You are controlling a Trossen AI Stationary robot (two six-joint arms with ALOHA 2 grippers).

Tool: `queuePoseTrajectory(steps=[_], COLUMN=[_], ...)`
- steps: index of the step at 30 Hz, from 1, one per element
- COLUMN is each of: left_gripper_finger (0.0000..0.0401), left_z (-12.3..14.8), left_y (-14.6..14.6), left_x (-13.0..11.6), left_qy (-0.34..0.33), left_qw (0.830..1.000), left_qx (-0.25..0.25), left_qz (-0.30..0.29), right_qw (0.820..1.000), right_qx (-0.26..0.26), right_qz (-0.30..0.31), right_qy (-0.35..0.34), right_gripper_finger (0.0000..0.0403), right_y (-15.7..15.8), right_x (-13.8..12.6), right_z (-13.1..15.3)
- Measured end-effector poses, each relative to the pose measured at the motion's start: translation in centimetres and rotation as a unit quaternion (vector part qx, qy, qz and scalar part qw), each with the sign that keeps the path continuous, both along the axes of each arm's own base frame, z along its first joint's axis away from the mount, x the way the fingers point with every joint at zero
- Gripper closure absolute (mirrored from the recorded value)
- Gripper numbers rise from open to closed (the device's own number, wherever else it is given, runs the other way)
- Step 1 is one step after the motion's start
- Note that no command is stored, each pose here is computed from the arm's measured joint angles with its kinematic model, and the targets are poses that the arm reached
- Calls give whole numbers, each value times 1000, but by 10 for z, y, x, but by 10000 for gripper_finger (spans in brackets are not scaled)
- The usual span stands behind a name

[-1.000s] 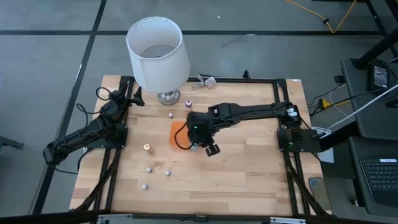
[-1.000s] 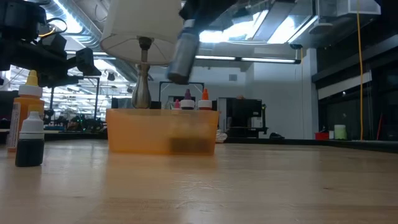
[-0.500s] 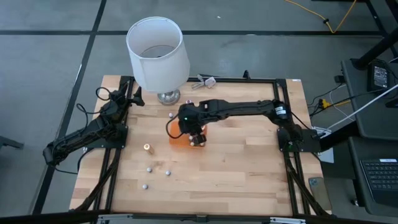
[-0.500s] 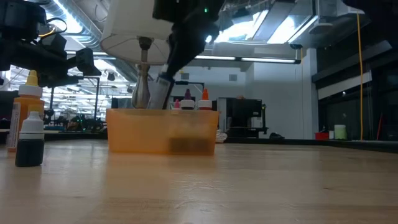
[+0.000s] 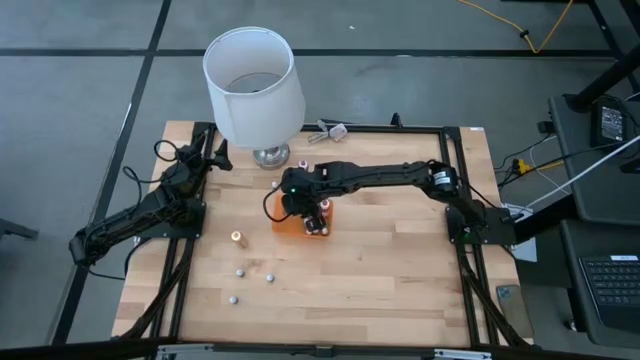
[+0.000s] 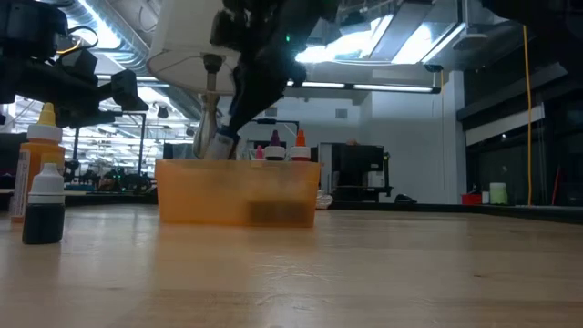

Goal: Pick & Place food coloring
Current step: Put the big blue food coloring bottle into the orange bin

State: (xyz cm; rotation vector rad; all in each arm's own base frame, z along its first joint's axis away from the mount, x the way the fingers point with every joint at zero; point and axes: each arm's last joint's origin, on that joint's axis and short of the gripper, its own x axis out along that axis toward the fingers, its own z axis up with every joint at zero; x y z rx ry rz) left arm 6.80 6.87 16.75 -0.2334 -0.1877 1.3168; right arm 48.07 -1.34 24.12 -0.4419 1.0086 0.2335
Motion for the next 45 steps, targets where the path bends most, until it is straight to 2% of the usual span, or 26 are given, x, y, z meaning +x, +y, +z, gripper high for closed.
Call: queuePoseTrajectory(steps=[6, 19, 25, 33, 39, 45], left_gripper_finger=[10, 10, 10, 10, 10, 10], left_z=[0, 0, 0, 0, 0, 0], left_y=[0, 0, 0, 0, 0, 0], left_x=[0, 0, 0, 0, 0, 0], left_qy=[0, 0, 0, 0, 0, 0], left_qw=[1000, 1000, 1000, 1000, 1000, 1000], left_qx=[0, 0, 0, 0, 0, 0], left_qz=[0, 0, 0, 0, 0, 0], right_qw=[999, 996, 996, 996, 996, 996], right_qx=[14, 16, 16, 15, 11, -20], right_qz=[-37, -45, -46, -45, -46, -66], right_qy=[32, 80, 80, 79, 74, 47], right_gripper_finger=[276, 276, 272, 229, 217, 220], right_y=[-13, -20, -21, -21, -22, -26], right_x=[-1, -9, -9, -9, -8, -4], right_z=[-12, -20, -20, -20, -19, -1])
